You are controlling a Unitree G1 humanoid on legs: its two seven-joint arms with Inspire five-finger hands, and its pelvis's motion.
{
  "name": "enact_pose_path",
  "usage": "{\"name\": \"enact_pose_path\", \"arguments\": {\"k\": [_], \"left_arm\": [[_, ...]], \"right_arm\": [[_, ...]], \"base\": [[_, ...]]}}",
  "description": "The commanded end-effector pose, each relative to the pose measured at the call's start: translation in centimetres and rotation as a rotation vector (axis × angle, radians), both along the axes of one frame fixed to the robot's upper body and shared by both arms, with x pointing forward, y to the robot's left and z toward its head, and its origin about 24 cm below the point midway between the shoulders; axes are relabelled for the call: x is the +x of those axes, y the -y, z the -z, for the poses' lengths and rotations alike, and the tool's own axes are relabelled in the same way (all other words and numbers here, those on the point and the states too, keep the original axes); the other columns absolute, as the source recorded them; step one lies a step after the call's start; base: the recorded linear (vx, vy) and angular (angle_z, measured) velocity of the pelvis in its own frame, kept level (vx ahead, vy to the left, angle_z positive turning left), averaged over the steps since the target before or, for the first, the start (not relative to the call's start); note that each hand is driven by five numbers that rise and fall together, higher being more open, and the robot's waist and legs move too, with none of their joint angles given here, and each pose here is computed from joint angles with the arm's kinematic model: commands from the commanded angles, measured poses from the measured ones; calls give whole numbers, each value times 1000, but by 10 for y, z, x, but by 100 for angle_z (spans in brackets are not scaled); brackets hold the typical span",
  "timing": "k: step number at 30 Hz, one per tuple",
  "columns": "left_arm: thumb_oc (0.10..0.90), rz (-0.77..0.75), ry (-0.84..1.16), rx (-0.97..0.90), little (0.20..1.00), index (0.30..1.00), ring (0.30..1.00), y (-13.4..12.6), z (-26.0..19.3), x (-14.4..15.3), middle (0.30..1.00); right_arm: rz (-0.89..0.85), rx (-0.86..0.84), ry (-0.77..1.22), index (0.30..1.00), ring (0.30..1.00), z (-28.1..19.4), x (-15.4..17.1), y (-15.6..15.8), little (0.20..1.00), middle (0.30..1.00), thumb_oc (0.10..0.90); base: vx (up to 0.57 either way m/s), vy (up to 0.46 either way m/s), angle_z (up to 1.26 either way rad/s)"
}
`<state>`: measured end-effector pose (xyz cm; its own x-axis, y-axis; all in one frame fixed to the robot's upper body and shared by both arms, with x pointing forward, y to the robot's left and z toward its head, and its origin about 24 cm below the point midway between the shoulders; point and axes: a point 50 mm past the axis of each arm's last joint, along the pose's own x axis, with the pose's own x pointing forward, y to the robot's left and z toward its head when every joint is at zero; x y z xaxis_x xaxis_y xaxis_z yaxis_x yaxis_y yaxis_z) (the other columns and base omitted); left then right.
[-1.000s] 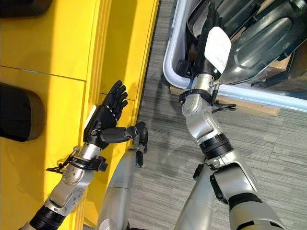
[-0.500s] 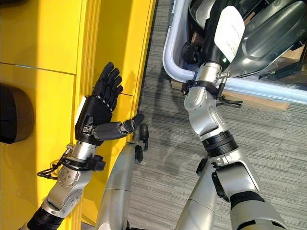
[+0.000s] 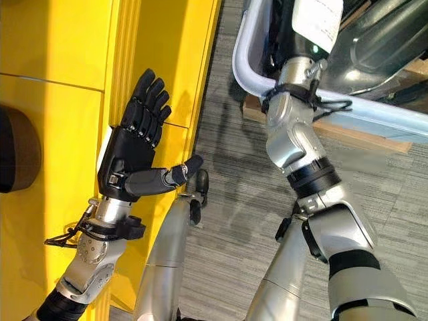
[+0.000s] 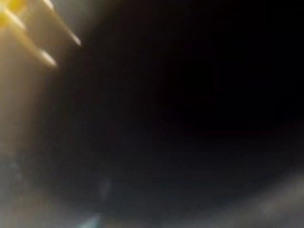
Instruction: Move parts from the plastic box to the shelf.
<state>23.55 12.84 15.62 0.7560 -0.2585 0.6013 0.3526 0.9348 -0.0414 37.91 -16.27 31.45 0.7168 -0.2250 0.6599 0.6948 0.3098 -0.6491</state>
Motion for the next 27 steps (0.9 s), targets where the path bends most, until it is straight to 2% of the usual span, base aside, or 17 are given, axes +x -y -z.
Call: {"name": "enact_pose_path", "arguments": {"k": [1, 3, 5, 8, 17, 18, 19, 27], "left_arm": [[900, -56, 21, -52, 1000, 1000, 1000, -15, -3, 8, 1000], [900, -54, 22, -50, 1000, 1000, 1000, -16, -4, 7, 1000], [900, -53, 28, -34, 1000, 1000, 1000, -15, -6, 6, 1000], [900, -52, 24, -23, 1000, 1000, 1000, -14, -6, 5, 1000], [900, -61, 31, -11, 1000, 1000, 1000, -16, -7, 0, 1000], [900, -64, 31, -11, 1000, 1000, 1000, -18, -7, 0, 1000], [900, -63, 33, -9, 1000, 1000, 1000, -19, -8, 1, 1000], [900, -79, 57, 16, 1000, 1000, 1000, -24, -11, 0, 1000]], "right_arm": [[204, 115, -22, 1000, 1000, -12, 0, 65, 1000, 1000, 900], [193, 197, -35, 1000, 1000, -9, 2, 71, 1000, 1000, 900], [102, 430, -59, 1000, 1000, -3, 7, 81, 1000, 1000, 900], [47, 557, -67, 1000, 1000, 0, 10, 84, 1000, 1000, 900], [-89, 687, -150, 1000, 1000, 5, 14, 91, 1000, 1000, 900], [-132, 701, -176, 596, 596, 6, 15, 89, 596, 596, 612], [-169, 711, -201, 300, 300, 7, 16, 85, 300, 300, 400], [-251, 703, -265, 300, 300, 11, 19, 76, 300, 300, 400]], "base": [[17, -11, -16], [11, -17, 9], [32, -37, 5], [28, -2, -5], [9, 6, 2], [0, 0, 0], [0, 0, 0], [-14, -22, 1]]}}
